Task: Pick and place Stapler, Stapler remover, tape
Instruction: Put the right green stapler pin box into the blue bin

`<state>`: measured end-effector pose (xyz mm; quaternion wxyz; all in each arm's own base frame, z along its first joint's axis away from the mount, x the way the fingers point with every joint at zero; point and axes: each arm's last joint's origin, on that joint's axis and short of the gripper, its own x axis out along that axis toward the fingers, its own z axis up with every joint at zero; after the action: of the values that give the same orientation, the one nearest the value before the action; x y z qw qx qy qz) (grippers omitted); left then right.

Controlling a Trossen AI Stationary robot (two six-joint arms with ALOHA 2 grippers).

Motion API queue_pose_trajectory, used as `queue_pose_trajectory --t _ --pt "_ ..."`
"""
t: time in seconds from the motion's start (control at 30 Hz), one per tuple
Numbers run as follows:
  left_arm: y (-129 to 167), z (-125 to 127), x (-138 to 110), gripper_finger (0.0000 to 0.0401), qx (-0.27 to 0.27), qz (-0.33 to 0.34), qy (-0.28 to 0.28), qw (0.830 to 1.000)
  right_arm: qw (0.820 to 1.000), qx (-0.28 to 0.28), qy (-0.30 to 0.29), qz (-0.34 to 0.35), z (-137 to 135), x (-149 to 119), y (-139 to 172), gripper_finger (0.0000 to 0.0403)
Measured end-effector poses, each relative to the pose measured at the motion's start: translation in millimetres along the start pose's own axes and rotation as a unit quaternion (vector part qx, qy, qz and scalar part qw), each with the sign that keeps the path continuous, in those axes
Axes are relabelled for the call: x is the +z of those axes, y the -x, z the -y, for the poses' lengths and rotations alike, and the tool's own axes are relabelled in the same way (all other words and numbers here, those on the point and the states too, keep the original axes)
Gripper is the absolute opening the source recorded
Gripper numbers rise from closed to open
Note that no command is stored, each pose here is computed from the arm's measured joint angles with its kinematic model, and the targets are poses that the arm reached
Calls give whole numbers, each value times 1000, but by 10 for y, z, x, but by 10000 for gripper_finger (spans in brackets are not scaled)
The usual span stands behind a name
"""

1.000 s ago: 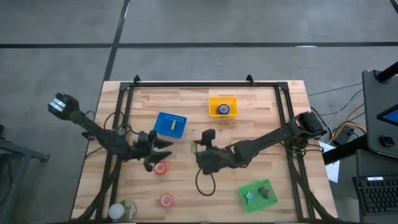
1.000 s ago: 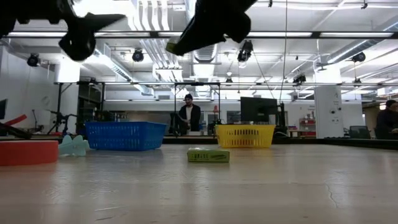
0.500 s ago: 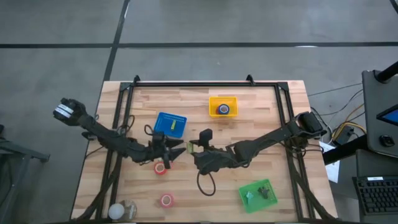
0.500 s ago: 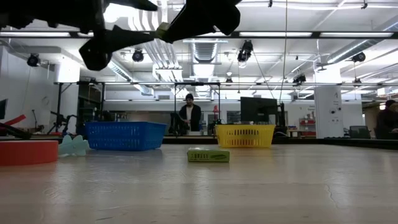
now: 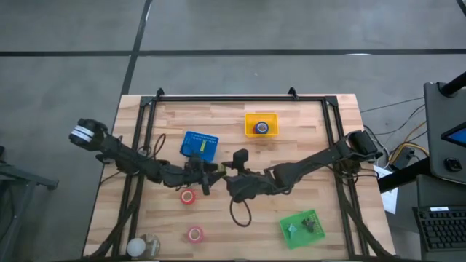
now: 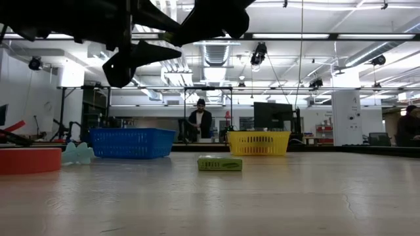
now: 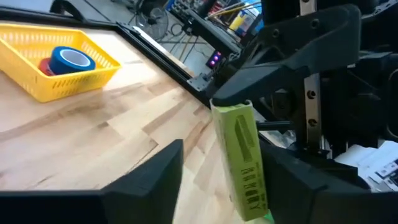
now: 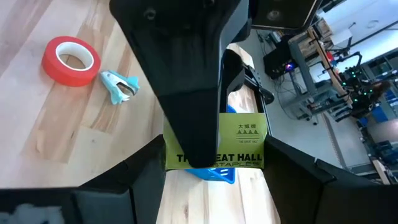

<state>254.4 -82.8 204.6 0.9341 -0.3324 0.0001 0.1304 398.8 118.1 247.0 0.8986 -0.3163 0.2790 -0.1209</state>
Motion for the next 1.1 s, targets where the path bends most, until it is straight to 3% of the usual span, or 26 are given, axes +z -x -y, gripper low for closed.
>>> queue_pose_trajectory --t 0.3,0.53,0.73,0.97,1.1 --pt "-18 -25 63 44 -6 2 -9 1000 1000 -2 -12 -3 42 -23 -48 234" --pt "78 -195 59 41 31 -3 -26 999 999 8 -48 -6 33 -31 -41 281" --pt "267 -520 91 67 131 2 -8 991 996 18 -56 -66 -4 -166 -32 324" --pt "409 -943 170 51 257 -13 27 966 992 23 -80 -91 -31 -225 -18 340" --pt "398 -1017 215 69 269 -23 31 962 992 22 -81 -90 -30 -223 -20 338"
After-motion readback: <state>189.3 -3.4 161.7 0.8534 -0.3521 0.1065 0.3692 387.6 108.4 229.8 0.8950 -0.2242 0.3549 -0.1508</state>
